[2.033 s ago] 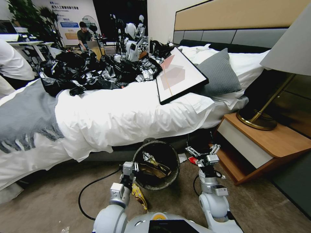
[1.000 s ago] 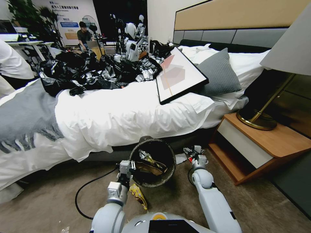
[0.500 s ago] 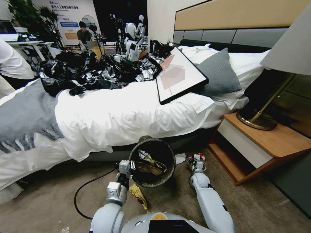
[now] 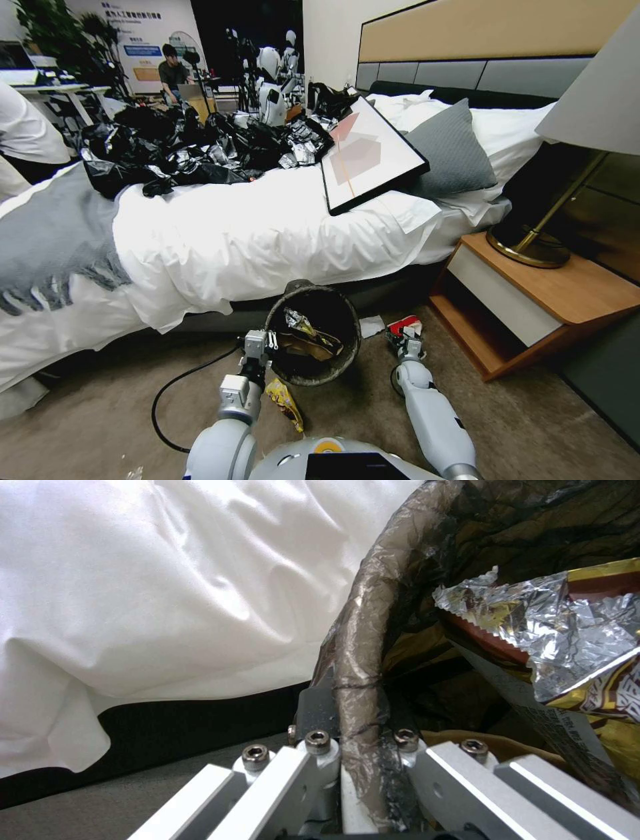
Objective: Pick up the trash bin, then pick up the garbage from the floor and place it into the trash bin.
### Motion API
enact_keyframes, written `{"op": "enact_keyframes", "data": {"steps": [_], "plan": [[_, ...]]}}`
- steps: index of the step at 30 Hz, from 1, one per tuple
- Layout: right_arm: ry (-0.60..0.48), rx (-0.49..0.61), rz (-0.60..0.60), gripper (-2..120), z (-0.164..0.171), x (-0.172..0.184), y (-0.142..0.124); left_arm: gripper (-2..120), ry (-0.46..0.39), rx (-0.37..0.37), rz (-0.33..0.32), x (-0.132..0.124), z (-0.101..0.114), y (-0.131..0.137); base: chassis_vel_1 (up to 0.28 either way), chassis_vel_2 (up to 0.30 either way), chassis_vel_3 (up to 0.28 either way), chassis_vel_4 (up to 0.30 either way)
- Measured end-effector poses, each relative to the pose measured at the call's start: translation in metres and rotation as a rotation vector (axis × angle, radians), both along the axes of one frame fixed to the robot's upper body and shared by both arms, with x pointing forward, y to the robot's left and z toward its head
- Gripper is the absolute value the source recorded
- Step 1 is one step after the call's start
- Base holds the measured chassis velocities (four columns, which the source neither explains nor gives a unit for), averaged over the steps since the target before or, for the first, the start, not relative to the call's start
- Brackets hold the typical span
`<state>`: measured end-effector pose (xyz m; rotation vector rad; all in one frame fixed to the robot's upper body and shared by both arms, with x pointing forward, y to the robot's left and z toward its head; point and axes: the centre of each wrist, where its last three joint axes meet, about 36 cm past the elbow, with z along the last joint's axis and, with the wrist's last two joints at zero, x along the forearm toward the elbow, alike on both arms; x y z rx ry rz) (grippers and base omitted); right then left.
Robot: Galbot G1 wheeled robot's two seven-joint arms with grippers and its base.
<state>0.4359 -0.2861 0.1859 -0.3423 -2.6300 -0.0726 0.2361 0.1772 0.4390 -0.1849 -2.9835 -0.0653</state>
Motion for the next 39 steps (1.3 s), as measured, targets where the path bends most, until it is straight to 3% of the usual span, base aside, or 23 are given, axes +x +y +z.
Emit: {"op": "enact_keyframes", "data": {"steps": [14, 29, 36, 39], "plan": [[0.11, -0.007, -0.036, 100, -0.02, 0.023, -0.004, 0, -0.003, 0.005, 0.005, -0.002, 0.0, 0.002, 0.0, 0.0, 0.0, 0.0], [0.126, -0.007, -0.047, 99, -0.029, 0.038, -0.015, 0, -0.003, 0.009, 0.007, -0.002, -0.001, 0.001, 0.0, 0.0, 0.0, 0.0], [0.114, -0.009, -0.031, 88, -0.033, 0.038, -0.016, 0, -0.002, 0.012, 0.011, -0.003, -0.002, 0.002, 0.0, 0.0, 0.0, 0.0], [0.111, -0.011, -0.031, 76, -0.033, 0.035, -0.017, 0, -0.003, 0.012, 0.01, -0.003, -0.002, 0.002, 0.0, 0.0, 0.0, 0.0]]}}
